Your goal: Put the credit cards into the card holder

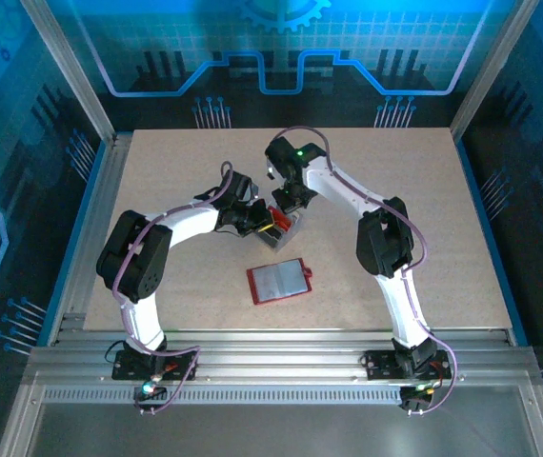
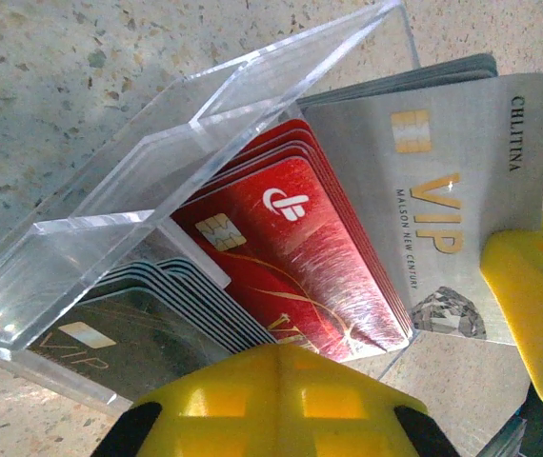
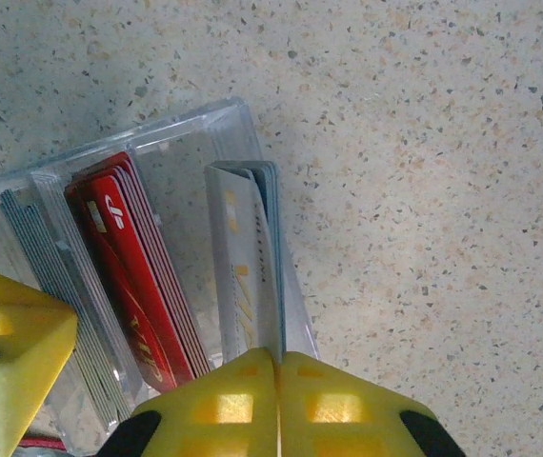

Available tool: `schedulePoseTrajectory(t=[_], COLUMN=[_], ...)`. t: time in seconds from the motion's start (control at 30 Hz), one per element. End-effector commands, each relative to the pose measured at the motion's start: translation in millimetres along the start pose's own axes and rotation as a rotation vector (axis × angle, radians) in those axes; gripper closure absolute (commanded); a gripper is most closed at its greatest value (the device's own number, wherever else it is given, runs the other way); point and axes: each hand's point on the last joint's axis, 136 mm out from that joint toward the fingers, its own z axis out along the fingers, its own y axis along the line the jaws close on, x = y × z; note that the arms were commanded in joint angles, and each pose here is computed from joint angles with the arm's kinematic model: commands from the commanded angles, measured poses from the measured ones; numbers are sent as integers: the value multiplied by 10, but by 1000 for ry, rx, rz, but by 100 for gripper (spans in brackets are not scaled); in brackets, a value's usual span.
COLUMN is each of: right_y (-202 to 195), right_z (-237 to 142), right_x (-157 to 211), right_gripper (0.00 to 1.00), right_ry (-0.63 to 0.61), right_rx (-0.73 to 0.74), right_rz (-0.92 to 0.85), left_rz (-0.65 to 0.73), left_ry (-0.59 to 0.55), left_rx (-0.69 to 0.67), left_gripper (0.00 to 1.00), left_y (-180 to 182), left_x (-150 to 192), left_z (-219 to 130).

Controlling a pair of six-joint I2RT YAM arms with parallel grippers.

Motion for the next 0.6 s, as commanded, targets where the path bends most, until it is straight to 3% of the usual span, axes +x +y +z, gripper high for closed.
schedulePoseTrajectory(t=[0.0, 0.57], right_y=[-135, -213], right_z=[12, 136], right_x=[163, 165], right_gripper=[90, 82], right_ry=[79, 98], right_rx=[53, 133], right_rz=[15, -18], left_rz=[-34, -35], left_ry=[64, 67], left_rx=[-117, -118], left_gripper=[100, 100], left_y=[400, 401], left_x=[205, 202], left_z=[64, 71])
